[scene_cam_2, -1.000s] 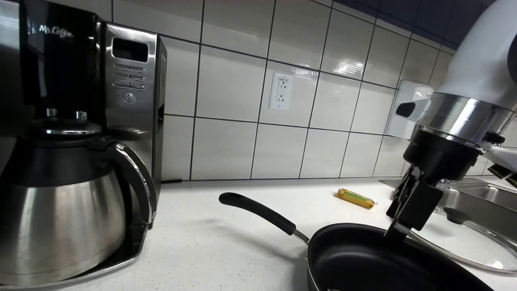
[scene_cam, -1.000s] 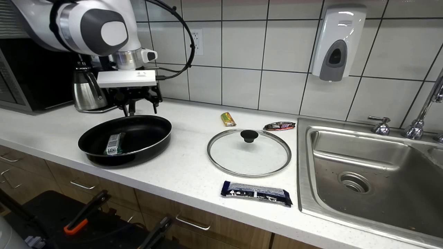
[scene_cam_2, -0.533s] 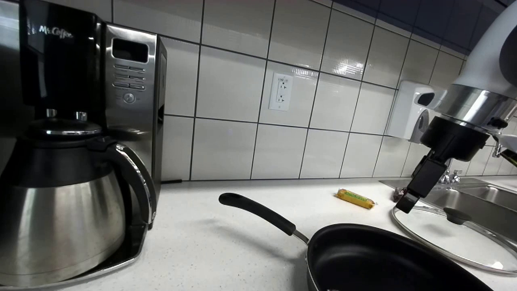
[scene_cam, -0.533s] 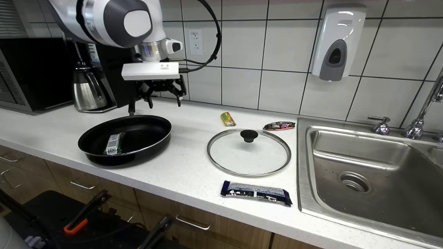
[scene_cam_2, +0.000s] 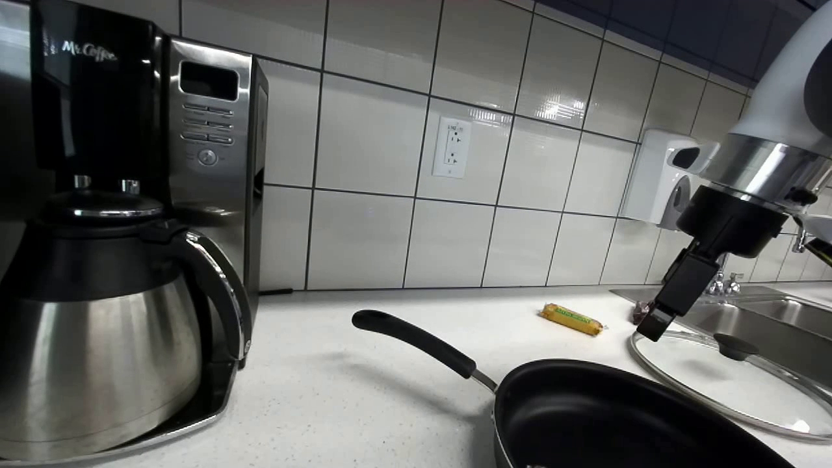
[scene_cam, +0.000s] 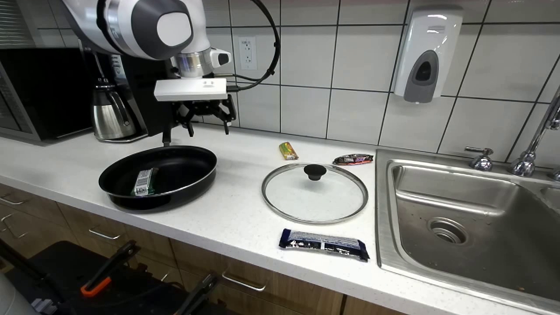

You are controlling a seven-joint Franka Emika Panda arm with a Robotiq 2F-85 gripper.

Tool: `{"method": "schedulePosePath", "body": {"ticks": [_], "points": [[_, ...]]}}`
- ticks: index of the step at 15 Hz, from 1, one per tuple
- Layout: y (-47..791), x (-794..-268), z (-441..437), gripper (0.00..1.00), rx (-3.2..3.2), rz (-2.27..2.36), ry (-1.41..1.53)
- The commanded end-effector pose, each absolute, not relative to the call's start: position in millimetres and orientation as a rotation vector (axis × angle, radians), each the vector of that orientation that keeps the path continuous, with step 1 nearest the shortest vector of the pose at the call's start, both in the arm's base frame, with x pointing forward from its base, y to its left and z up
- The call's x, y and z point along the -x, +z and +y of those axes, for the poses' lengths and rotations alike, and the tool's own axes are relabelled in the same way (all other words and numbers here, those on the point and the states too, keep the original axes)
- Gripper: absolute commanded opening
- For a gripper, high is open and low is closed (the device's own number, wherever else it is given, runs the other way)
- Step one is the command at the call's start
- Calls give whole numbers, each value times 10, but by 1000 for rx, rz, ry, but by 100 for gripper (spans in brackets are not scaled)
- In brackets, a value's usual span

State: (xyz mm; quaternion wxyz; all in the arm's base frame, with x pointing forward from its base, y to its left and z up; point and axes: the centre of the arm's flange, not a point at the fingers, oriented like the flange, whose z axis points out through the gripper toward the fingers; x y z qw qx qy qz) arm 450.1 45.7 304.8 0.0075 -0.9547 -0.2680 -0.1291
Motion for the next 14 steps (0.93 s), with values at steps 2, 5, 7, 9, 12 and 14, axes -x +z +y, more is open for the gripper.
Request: {"method": "schedulePosePath", "body": {"ticks": [2,5,7,9,12,14], "points": [[3048,-4501,457,100,2985,-838,-404],[3086,-4612,240,100,3006,-824,-442],[3095,-4696,37,100,3015,-817,-445],[3095,-4799,-204,100,3017,-818,-435],[3058,-4964,-538,100,3023,-815,-442],[3013,-5070,-688,100,3021,-857,-439]]}}
